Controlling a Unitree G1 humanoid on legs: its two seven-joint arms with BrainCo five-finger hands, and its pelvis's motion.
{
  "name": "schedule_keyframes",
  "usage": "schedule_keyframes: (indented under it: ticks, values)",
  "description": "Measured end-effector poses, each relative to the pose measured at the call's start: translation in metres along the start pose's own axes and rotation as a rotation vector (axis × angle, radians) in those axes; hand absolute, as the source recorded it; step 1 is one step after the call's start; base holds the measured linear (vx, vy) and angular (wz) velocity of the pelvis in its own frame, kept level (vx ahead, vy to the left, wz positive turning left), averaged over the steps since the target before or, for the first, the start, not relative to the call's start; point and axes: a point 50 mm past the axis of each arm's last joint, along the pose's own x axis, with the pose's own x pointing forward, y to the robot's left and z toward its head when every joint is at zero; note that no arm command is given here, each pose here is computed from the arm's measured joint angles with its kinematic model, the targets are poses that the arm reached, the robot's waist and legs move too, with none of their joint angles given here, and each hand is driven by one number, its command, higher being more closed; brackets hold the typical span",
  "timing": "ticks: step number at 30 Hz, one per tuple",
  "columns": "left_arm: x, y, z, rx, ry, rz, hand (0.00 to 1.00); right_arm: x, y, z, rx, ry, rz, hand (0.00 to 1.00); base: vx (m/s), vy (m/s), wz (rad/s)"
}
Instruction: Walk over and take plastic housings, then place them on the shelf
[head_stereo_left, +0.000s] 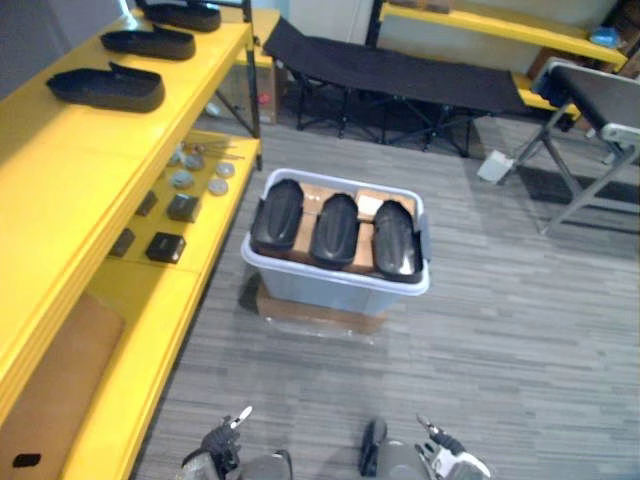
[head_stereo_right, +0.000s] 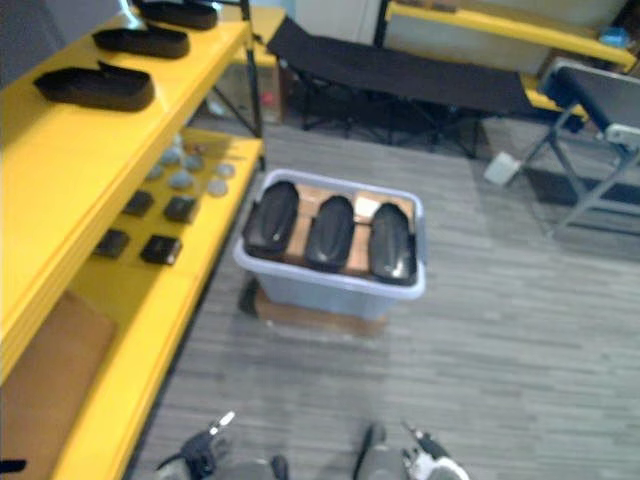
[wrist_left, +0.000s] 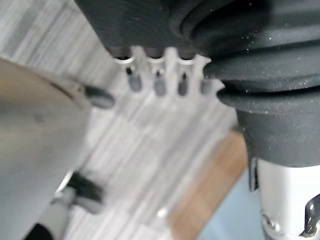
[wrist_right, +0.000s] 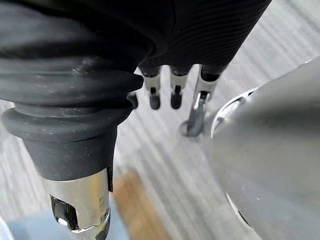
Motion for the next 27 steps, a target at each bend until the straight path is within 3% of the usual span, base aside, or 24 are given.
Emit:
schedule_keyframes:
  ticks: [2, 4, 9, 15, 18, 20, 22, 24, 27]
  values:
    - [-0.002, 0.009, -0.006, -0.035, 0.011, 0.034, 0.00, -0.001, 0.001, -0.009, -0.021, 0.028, 0.003, 0.00, 0.41, -0.313, -0.02]
    - [-0.002, -0.006, -0.028, -0.096, 0.067, 0.025, 0.00, -0.001, -0.012, 0.001, -0.113, 0.022, -0.031, 0.00, 0.43, -0.306, -0.22]
    - [-0.001, -0.012, -0.029, -0.148, 0.051, 0.023, 0.00, -0.003, -0.027, 0.002, -0.197, 0.059, -0.092, 0.00, 0.28, -0.196, -0.10]
    - [0.001, -0.019, -0.019, -0.020, 0.027, -0.024, 0.00, -0.007, -0.033, 0.011, -0.343, -0.053, -0.082, 0.00, 0.23, 0.031, -0.23]
    - [0.002, -0.013, -0.004, 0.064, -0.012, -0.017, 0.00, -0.009, 0.007, 0.021, -0.642, -0.175, 0.157, 0.00, 0.24, 0.192, -0.01]
    - [0.004, -0.015, 0.011, 0.153, -0.051, -0.031, 0.00, -0.017, 0.056, 0.021, -0.888, -0.260, 0.431, 0.00, 0.11, 0.100, 0.07]
    - [0.004, -0.018, 0.018, 0.223, -0.077, -0.043, 0.00, -0.047, 0.129, 0.003, -1.215, -0.340, 0.884, 0.00, 0.14, 0.073, 0.27]
    - [0.004, -0.022, 0.018, 0.241, -0.081, -0.060, 0.00, -0.072, 0.170, -0.016, -1.385, -0.374, 1.170, 0.00, 0.10, 0.046, 0.31]
    - [0.004, -0.026, 0.022, 0.255, -0.097, -0.070, 0.00, -0.116, 0.222, -0.030, -1.434, -0.457, 1.482, 0.00, 0.06, 0.033, 0.24]
